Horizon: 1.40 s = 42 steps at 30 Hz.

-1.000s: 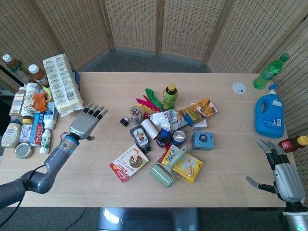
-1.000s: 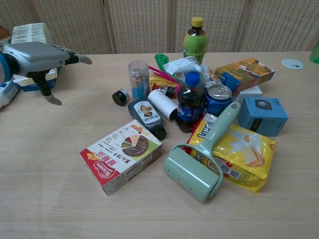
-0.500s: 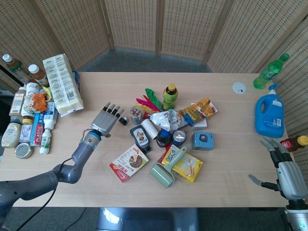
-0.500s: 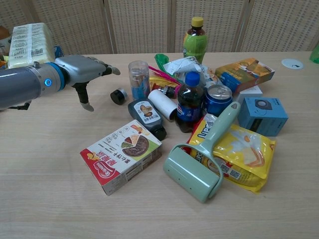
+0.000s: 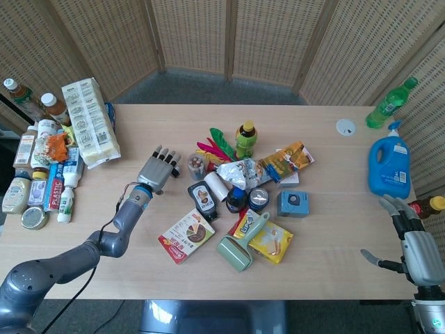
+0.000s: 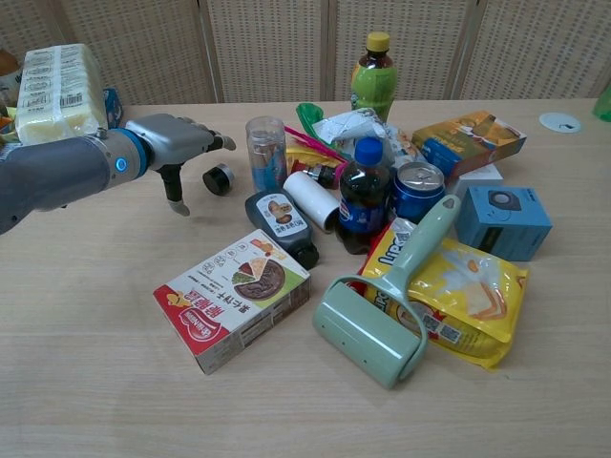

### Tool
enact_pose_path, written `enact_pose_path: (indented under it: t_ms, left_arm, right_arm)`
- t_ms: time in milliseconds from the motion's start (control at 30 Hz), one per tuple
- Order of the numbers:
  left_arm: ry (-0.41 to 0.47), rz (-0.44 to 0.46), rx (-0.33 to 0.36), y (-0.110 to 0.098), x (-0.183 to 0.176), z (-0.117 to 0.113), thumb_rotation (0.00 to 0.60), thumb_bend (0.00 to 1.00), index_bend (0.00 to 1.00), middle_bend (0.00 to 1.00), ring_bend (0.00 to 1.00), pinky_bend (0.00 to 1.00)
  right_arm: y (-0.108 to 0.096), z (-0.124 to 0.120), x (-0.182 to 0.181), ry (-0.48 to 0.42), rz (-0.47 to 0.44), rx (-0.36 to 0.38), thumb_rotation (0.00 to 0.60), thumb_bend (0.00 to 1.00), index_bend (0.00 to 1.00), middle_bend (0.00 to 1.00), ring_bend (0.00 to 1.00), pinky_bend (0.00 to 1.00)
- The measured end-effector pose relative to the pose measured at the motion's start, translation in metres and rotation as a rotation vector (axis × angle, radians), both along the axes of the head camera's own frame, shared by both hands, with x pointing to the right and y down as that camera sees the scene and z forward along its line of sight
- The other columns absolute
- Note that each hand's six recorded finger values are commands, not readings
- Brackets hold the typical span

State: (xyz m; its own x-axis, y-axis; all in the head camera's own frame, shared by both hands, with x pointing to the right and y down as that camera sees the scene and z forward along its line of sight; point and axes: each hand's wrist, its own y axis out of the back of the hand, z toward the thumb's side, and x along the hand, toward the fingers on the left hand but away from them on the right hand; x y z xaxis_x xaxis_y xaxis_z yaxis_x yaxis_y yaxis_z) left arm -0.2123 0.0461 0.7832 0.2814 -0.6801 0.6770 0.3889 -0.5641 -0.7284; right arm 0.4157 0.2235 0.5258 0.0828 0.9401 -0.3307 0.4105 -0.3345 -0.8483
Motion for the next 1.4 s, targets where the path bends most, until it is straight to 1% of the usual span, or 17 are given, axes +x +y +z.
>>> enact_pose_path:
  t_ms: [300,533,733,867,933,1067,1200,1400]
  left_arm:
    - [-0.001,-0.011,0.000,-0.011,0.009,0.007,0.600,0.00,0.08,0.00,0.00,0.00]
    - [-0.003,-0.015,-0.008,-0.012,0.018,0.015,0.600,0.00,0.11,0.00,0.00,0.00]
    - [-0.003,-0.013,0.000,-0.014,0.028,0.019,0.600,0.00,0.12,0.00,0.00,0.00]
    - [-0.004,-0.020,0.002,-0.016,0.031,0.021,0.600,0.00,0.15,0.00,0.00,0.00]
    - [-0.005,-0.024,0.003,-0.016,0.033,0.022,0.600,0.00,0.15,0.02,0.00,0.00]
    - [-0.003,-0.026,0.002,-0.016,0.036,0.024,0.600,0.00,0.16,0.10,0.00,0.00]
    - [0.024,-0.035,-0.008,-0.015,0.041,0.023,0.600,0.00,0.16,0.10,0.00,0.00]
    - [0.061,-0.024,0.001,-0.017,0.051,0.016,0.600,0.00,0.16,0.12,0.00,0.00]
  right_arm:
    - [-0.001,0.003,0.002,0.014,0.007,-0.004,0.600,0.00,0.00,0.00,0.00,0.00]
    - [-0.002,0.003,0.005,0.022,0.020,-0.003,0.600,0.00,0.00,0.00,0.00,0.00]
    - [-0.003,0.006,0.007,0.027,0.028,-0.008,0.600,0.00,0.00,0.00,0.00,0.00]
    - [-0.004,0.006,0.009,0.028,0.032,-0.009,0.600,0.00,0.00,0.00,0.00,0.00]
    - [-0.004,0.007,0.010,0.030,0.034,-0.008,0.600,0.00,0.00,0.00,0.00,0.00]
    - [-0.004,0.007,0.010,0.032,0.033,-0.010,0.600,0.00,0.00,0.00,0.00,0.00]
    - [-0.004,0.008,0.009,0.034,0.032,-0.014,0.600,0.00,0.00,0.00,0.00,0.00]
    - [-0.004,0.009,0.008,0.033,0.027,-0.014,0.600,0.00,0.00,0.00,0.00,0.00]
